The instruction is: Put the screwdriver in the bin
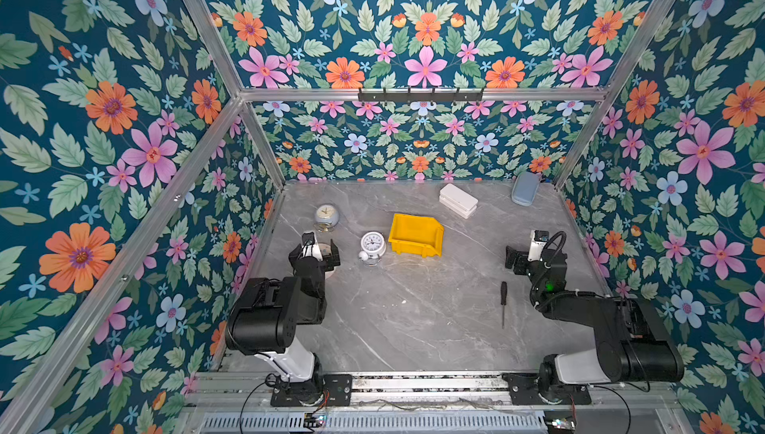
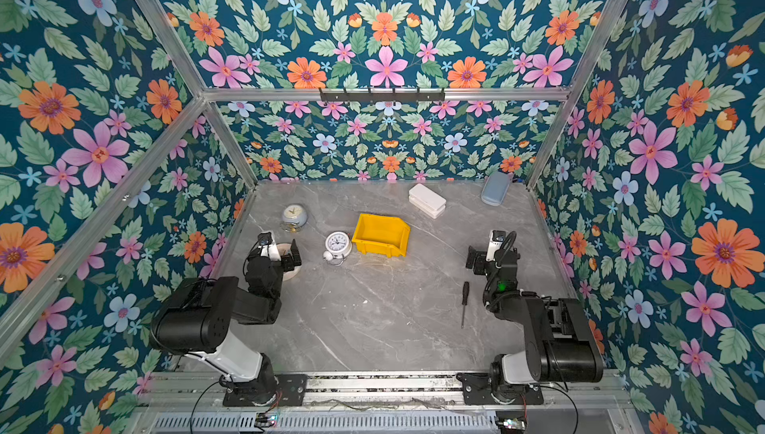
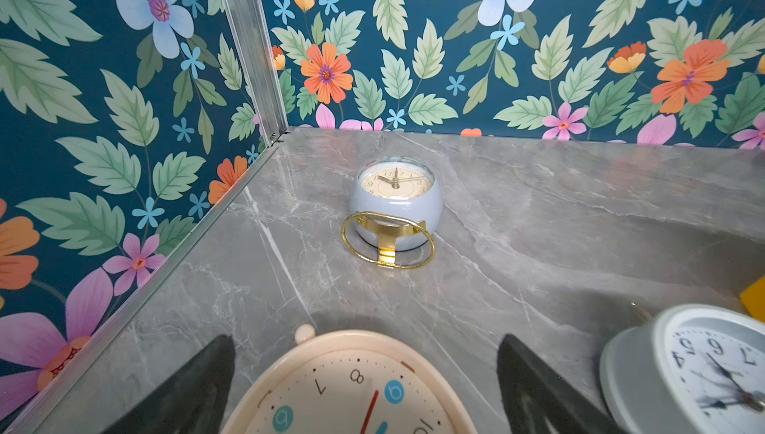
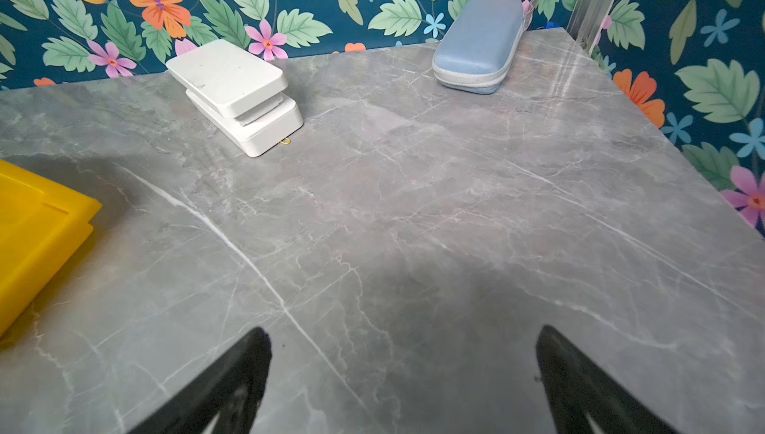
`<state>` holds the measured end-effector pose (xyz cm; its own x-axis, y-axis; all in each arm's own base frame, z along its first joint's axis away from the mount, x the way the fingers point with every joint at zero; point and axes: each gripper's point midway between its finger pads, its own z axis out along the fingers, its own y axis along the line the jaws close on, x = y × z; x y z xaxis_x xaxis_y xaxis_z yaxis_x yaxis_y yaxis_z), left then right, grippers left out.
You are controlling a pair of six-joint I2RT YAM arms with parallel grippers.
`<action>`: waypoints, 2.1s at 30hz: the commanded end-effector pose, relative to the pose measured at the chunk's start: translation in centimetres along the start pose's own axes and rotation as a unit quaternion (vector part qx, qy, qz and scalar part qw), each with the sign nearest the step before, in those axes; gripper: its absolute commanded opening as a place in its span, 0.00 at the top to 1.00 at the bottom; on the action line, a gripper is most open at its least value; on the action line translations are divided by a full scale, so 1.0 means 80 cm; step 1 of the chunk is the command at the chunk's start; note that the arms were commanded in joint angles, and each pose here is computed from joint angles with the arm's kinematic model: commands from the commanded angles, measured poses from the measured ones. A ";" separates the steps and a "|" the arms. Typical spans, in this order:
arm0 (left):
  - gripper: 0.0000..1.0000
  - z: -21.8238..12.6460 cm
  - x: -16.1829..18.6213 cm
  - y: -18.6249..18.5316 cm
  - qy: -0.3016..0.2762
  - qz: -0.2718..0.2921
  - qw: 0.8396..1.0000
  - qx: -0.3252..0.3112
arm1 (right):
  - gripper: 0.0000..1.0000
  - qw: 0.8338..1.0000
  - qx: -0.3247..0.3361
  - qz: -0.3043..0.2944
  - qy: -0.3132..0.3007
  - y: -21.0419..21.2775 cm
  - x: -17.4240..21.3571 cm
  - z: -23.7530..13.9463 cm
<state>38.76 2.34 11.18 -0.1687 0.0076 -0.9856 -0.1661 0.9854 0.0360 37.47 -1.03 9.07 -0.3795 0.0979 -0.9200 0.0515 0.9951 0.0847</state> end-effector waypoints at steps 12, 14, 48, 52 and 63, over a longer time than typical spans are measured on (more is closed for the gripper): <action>0.00 0.000 -0.002 0.000 -0.002 -0.002 1.000 0.001 | 0.01 1.000 0.002 0.001 -0.015 -0.001 -0.009 0.000; 0.00 0.000 -0.001 -0.001 -0.002 -0.003 1.000 0.002 | 0.01 1.000 0.002 0.001 -0.016 0.000 -0.010 0.000; 0.00 -0.065 -0.060 -0.069 -0.017 0.041 0.985 0.168 | 0.01 0.997 -0.006 0.032 0.072 0.015 -0.062 -0.079; 0.00 -0.096 -0.066 -0.112 0.006 0.078 0.960 0.269 | 0.01 0.993 -0.008 0.053 0.102 0.024 -0.059 -0.105; 0.00 -0.201 -0.077 -0.214 0.000 0.185 0.869 0.459 | 0.01 0.980 -0.021 0.049 0.189 0.058 -0.038 -0.173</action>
<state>29.01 -15.73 21.00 -0.0327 0.2911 -0.9561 0.6624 0.7227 0.1974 28.19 3.93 19.10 -0.6155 0.1454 -0.7746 -0.0034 0.9823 0.1871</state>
